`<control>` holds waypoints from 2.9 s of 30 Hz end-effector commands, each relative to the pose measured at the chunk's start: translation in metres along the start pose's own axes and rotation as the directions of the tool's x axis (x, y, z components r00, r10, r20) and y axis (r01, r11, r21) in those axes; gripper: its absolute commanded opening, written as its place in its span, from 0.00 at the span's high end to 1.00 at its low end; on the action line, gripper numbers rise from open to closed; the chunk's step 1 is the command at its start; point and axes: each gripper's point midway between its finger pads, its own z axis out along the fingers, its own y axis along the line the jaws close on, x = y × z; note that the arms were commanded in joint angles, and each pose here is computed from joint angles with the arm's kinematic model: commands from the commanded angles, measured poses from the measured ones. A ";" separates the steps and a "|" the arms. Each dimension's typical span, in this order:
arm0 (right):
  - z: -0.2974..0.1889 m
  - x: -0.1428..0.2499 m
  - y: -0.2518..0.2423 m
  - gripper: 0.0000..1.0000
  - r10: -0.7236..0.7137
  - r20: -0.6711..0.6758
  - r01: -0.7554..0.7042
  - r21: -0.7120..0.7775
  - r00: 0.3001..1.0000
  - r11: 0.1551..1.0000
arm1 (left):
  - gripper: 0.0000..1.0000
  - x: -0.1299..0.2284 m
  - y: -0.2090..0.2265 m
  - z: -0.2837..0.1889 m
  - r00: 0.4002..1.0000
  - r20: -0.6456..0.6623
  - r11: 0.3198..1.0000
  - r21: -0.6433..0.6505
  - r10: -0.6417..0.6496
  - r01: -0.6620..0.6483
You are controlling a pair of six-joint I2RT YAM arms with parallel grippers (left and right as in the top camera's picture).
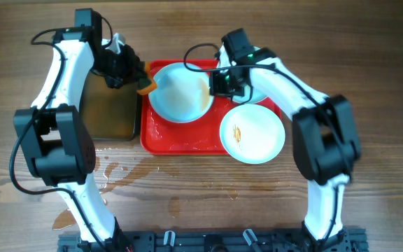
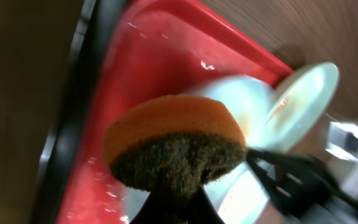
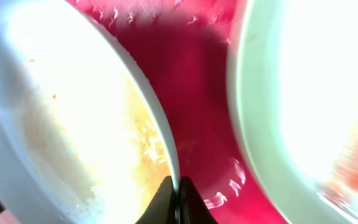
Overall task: Clean dirty plates on tray and stack at the side
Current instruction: 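Lift the scrubbed plate with the right gripper and carry it right, then set the plate down on the table right of the red tray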
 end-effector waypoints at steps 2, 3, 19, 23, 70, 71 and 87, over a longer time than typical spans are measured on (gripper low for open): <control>-0.101 -0.022 -0.001 0.96 -0.127 0.277 0.028 0.337 0.952 0.941 | 0.96 -0.012 0.006 -0.020 0.997 0.077 0.998 -0.052 0.031 -0.027; -0.121 -0.020 0.001 0.96 -0.165 0.333 0.009 0.424 0.928 0.906 | 0.96 -0.012 0.006 -0.019 0.997 0.077 0.998 -0.052 0.031 -0.027; -0.209 0.020 0.059 0.96 -0.678 0.315 -0.048 0.923 0.664 0.382 | 0.96 0.011 -0.012 -0.001 0.997 0.013 0.995 -0.066 0.077 -0.076; -0.232 0.025 0.078 0.96 -0.753 0.311 -0.134 0.948 0.580 0.289 | 0.96 0.016 -0.024 0.010 0.991 0.017 0.987 -0.091 0.132 -0.129; -0.137 0.085 -0.321 0.74 0.593 0.392 -0.685 0.149 0.703 0.713 | 0.96 0.010 -0.037 0.019 0.977 0.066 0.973 -0.127 0.202 -0.193; -0.137 0.080 -0.313 0.71 0.560 0.367 -0.636 0.125 0.743 0.762 | 0.96 0.009 -0.036 0.018 0.977 0.068 0.972 -0.134 0.203 -0.193; -0.130 0.128 -0.203 0.50 0.382 0.071 -0.388 0.099 0.921 0.916 | 0.96 0.009 -0.036 0.018 0.977 0.068 0.972 -0.134 0.204 -0.193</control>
